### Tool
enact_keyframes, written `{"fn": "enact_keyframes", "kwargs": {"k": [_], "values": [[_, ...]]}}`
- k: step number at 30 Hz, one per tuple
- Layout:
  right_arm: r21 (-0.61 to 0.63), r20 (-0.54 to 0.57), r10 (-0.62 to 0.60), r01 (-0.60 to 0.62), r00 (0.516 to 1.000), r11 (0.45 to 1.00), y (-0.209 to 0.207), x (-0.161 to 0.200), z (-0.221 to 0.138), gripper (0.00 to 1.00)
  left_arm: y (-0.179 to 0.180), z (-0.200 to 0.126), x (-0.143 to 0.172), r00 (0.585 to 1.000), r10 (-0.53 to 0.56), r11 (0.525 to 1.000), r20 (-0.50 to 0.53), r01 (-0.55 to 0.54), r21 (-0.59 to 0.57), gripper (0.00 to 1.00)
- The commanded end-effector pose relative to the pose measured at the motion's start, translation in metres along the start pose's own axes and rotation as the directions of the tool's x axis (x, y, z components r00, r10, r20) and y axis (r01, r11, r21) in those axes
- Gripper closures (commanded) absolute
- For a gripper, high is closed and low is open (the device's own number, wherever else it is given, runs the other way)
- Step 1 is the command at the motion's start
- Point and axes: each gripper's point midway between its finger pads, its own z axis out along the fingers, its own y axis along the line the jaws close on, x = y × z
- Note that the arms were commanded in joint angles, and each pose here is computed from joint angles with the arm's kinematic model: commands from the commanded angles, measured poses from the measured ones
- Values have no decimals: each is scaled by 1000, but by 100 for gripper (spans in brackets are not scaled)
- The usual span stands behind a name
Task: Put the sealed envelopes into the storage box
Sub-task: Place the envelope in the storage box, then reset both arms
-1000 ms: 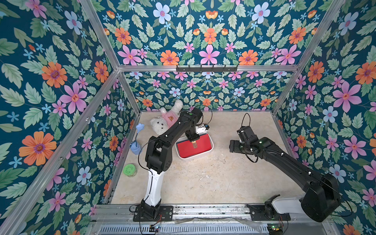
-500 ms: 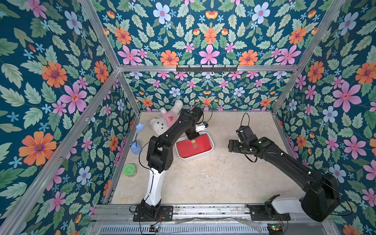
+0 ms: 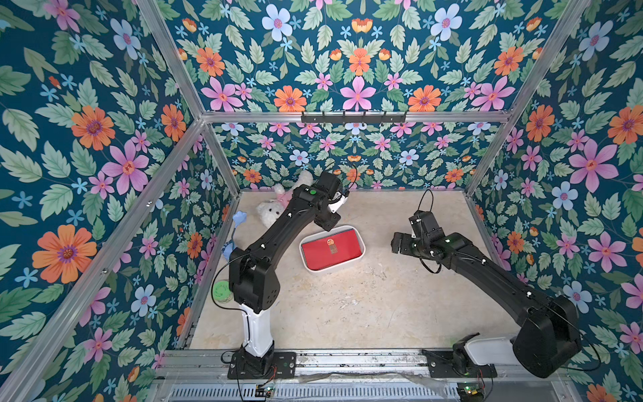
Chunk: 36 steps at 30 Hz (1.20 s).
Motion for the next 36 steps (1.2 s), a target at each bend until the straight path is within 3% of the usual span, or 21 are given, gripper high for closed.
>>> {"fn": "enact_keyframes", "kwargs": {"k": [1, 3, 6, 8, 14, 20, 23, 26, 27, 28, 29, 30, 33, 36], "values": [[-215, 11, 5, -3, 1000, 977, 37, -8, -6, 7, -8, -13, -37, 928, -311, 949, 206, 292, 117, 60], [-339, -25, -31, 20, 999, 941, 59, 0, -13, 15, -23, -15, -38, 874, -435, 892, 219, 385, 235, 59], [-381, -62, -59, 31, 996, 924, 66, 14, -20, 29, -47, -10, -25, 817, -551, 809, 170, 474, 346, 59], [-359, -88, -52, 17, 995, 933, 59, 25, -19, 42, -50, -10, -10, 800, -575, 802, 169, 512, 307, 59], [-296, -123, -37, -1, 992, 955, 40, 43, 0, 59, -23, -19, 58, 726, -661, 748, 190, 657, 92, 55], [-284, -117, -40, 5, 992, 959, 47, 37, 13, 65, -14, -6, 129, 690, -715, 686, 113, 724, -79, 53], [-278, -108, -35, 4, 994, 961, 49, 31, 16, 60, -9, -2, 144, 657, -744, 651, 119, 754, -93, 51], [-222, -75, -33, 15, 997, 975, 43, 20, 17, 29, -4, -2, 147, 644, -751, 638, 145, 765, -90, 46], [-205, -55, -29, 17, 998, 979, 41, 15, 16, 11, -1, -2, 147, 647, -744, 642, 165, 761, -92, 43], [-179, -28, -21, 16, 999, 984, 37, 10, 15, 1, 3, -3, 147, 654, -732, 649, 190, 754, -97, 38], [-155, -3, -14, 14, 1000, 988, 33, 5, 14, 1, 8, -3, 146, 663, -719, 658, 211, 746, -100, 26], [-126, 27, -7, 10, 1000, 992, 27, -1, 12, 1, 16, -4, 144, 669, -705, 667, 234, 738, -103, 1], [-21, 144, 38, -35, 989, 999, -4, -32, 2, 1, 50, -5, 141, 667, -679, 665, 306, 736, -128, 1], [140, 374, 77, -139, 924, 980, -71, -61, -13, 1, 96, -9, 149, 631, -668, 596, 394, 771, -225, 1]]}}
